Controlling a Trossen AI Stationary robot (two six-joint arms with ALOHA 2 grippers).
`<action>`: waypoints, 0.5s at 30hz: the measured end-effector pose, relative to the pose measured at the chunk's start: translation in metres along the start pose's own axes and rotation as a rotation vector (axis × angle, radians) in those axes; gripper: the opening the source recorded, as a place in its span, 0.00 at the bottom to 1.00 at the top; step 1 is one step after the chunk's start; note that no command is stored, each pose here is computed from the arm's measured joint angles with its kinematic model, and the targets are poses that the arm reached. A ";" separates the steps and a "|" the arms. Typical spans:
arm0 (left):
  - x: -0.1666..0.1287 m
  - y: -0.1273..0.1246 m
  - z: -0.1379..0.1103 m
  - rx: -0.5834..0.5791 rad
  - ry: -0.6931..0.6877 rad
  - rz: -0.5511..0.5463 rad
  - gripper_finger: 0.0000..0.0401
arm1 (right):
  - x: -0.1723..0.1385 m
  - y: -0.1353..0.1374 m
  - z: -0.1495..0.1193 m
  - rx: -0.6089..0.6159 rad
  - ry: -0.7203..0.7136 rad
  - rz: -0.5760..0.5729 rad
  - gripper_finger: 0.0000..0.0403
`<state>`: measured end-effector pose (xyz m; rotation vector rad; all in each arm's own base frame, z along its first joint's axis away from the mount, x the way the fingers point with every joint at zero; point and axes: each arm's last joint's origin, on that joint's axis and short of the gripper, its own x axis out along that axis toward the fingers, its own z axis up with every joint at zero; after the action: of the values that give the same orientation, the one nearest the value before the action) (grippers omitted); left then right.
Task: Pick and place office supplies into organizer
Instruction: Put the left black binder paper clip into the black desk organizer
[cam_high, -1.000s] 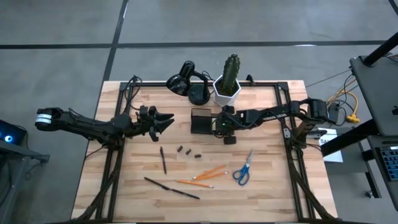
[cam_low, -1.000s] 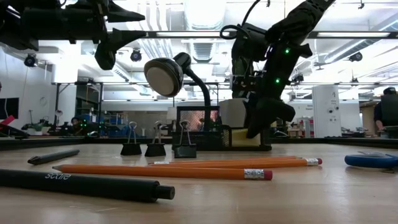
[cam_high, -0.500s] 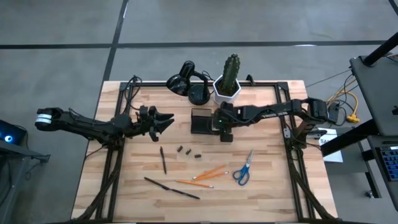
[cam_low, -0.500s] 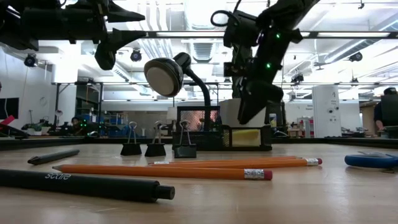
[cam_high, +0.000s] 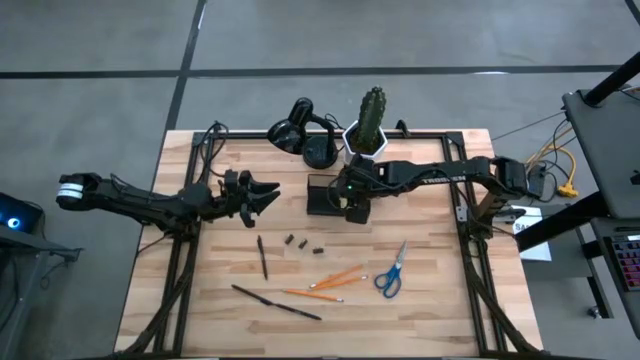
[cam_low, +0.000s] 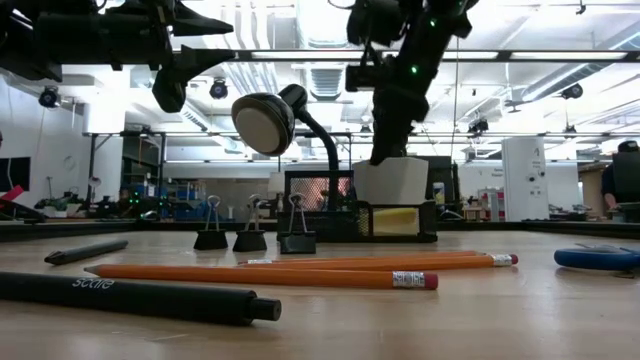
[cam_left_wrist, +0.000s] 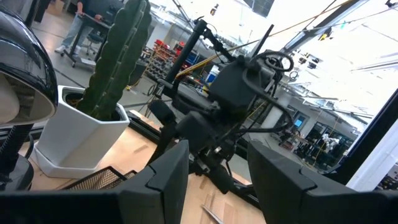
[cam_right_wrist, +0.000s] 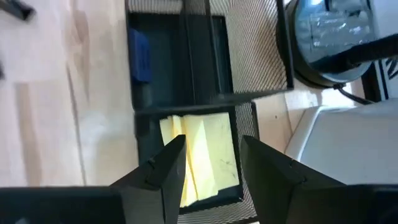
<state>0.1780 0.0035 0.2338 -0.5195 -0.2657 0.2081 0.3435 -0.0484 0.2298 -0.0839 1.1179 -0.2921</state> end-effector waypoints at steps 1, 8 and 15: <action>0.000 0.000 0.000 0.000 0.000 0.000 0.37 | -0.002 0.001 0.002 0.001 -0.008 0.006 0.35; 0.000 0.000 0.000 0.000 0.000 0.001 0.37 | -0.018 0.013 0.016 0.008 -0.075 0.071 0.34; 0.000 0.000 0.000 0.000 -0.001 0.001 0.37 | -0.048 0.016 0.030 0.152 -0.350 0.108 0.33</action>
<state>0.1780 0.0037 0.2338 -0.5193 -0.2660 0.2088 0.3543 -0.0226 0.2813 0.0589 0.7472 -0.2539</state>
